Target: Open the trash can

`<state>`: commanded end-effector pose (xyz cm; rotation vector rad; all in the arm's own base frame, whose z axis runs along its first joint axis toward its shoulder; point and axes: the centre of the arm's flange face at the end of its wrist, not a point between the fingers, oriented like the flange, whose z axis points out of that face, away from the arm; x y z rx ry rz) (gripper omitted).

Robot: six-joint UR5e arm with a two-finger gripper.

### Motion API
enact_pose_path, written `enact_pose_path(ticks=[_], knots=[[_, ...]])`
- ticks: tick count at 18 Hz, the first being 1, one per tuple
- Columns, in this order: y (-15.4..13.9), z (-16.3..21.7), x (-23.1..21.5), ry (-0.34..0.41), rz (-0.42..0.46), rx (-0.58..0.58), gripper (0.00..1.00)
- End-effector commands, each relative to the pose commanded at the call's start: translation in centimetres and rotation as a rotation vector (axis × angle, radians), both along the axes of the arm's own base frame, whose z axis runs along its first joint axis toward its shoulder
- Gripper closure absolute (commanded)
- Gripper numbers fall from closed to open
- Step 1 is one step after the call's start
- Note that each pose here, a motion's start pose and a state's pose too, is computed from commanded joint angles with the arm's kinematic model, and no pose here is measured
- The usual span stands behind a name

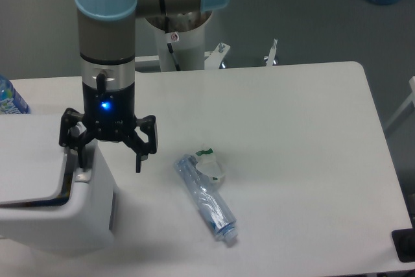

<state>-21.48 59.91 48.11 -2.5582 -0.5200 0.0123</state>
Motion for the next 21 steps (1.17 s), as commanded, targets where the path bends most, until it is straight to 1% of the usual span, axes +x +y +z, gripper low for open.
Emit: enact_pose_path(ticks=[2,3,7,10,14,16,19,20,21], knots=[[0.0,1.0,0.0,0.009,-0.001,0.018,0.00],[-0.1,2.2,0.1,0.023,-0.007,0.036,0.00],[-0.8,5.4,-2.1,0.058,0.029,0.082,0.00],[-2.0,6.4,-4.1,0.075,0.066,0.092,0.00],[-3.1,6.6,-6.3,0.080,0.099,0.086,0.00],[-3.5,6.1,-6.8,0.105,0.051,0.056,0.00],[-5.1,5.2,-8.5,0.189,-0.028,-0.071,0.00],[-5.4,5.1,-8.9,0.218,-0.047,-0.101,0.00],[-5.7,5.0,-9.4,0.229,-0.057,-0.115,0.00]])
